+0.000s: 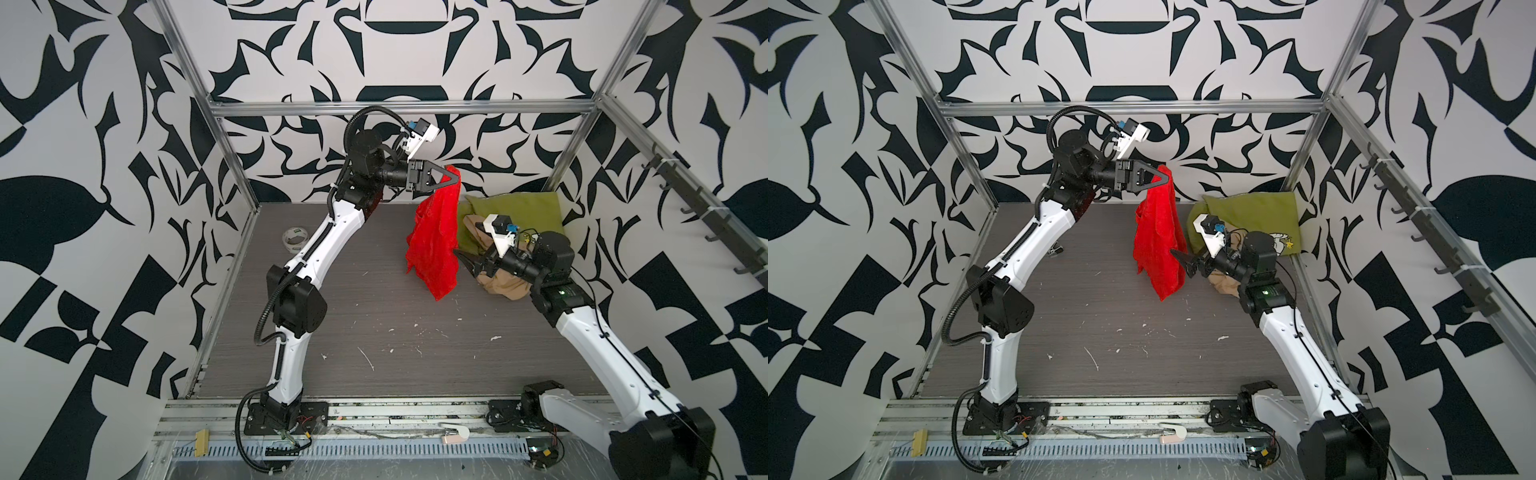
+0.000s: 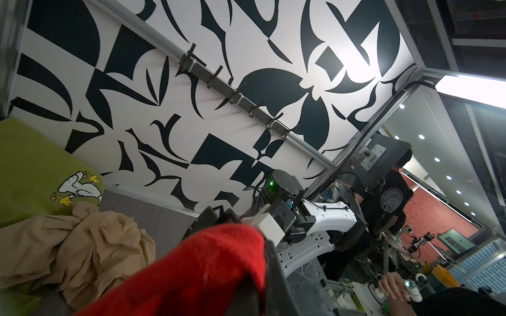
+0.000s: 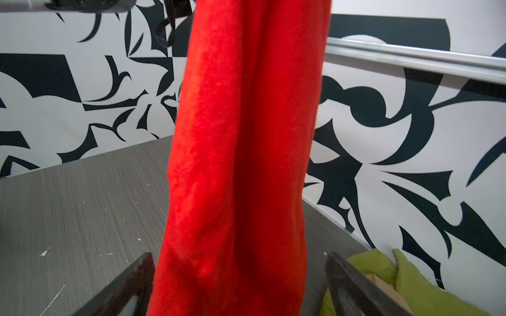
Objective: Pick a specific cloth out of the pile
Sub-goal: 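Move the right gripper to the hanging red cloth and grasp it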
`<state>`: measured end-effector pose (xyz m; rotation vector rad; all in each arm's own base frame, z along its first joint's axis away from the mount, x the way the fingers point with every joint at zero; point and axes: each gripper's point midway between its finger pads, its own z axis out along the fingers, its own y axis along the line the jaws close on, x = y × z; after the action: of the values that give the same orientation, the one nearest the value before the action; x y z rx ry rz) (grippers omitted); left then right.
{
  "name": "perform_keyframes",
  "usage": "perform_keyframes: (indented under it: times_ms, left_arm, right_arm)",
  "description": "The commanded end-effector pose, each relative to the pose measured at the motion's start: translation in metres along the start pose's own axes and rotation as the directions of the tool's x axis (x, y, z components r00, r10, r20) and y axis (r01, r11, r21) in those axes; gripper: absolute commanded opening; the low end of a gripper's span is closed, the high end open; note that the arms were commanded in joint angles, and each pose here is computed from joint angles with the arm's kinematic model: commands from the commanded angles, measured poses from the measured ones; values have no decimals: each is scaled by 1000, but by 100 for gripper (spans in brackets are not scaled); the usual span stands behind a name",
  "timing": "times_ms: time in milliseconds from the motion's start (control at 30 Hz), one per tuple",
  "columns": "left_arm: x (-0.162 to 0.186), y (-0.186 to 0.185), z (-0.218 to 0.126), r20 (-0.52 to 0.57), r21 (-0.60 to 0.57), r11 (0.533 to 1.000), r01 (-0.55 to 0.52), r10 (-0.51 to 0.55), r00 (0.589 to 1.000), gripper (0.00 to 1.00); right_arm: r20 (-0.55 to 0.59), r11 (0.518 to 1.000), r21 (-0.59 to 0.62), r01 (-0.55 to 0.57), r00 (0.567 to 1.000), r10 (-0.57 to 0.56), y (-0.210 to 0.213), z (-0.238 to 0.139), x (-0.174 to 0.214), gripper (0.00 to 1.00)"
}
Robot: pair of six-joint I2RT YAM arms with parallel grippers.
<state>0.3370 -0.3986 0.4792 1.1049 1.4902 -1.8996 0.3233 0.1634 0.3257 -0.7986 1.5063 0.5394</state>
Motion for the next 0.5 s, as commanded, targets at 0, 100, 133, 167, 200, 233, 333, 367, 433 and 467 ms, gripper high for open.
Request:
perform_keyframes:
  times_ms: [0, 100, 133, 167, 200, 233, 333, 367, 433, 467]
  left_arm:
    - [0, -41, -1, -40, 66, 993, -97, 100, 994, 1]
    - [2, -46, 0, -47, 75, 992, -99, 103, 994, 2]
    - [3, -46, 0, -48, 76, 992, -99, 103, 994, 1]
    - [3, -46, 0, -48, 75, 993, -95, 99, 994, 2]
    - [3, -47, 0, -48, 76, 992, -97, 101, 994, 2]
    - [4, -47, 0, -48, 76, 993, -94, 98, 994, 2]
    - [5, -49, 0, -49, 79, 992, -99, 103, 993, 1]
    - [5, -51, 0, -49, 82, 991, -104, 108, 993, 2]
    - [6, -53, 0, -46, 81, 991, -111, 115, 992, 2]
    - [6, -55, -1, -45, 82, 990, -115, 119, 992, 2]
  right_arm:
    - [119, 997, -38, 60, 991, -55, 3, 1, -43, 99]
    - [140, 996, -71, 63, 989, -53, 10, 10, -48, 99]
    - [148, 994, -81, 70, 987, -57, 13, 13, -51, 99]
    - [152, 992, -94, 79, 986, -65, 18, 17, -53, 99]
    - [154, 991, -99, 92, 985, -76, 21, 20, -55, 99]
    - [158, 989, -104, 106, 983, -89, 24, 23, -57, 99]
    - [167, 984, -101, 146, 978, -128, 28, 33, -63, 99]
    - [170, 984, -91, 153, 976, -136, 26, 36, -65, 99]
    - [180, 984, -65, 163, 972, -149, 21, 41, -69, 99]
    - [184, 984, -53, 169, 970, -157, 18, 44, -71, 99]
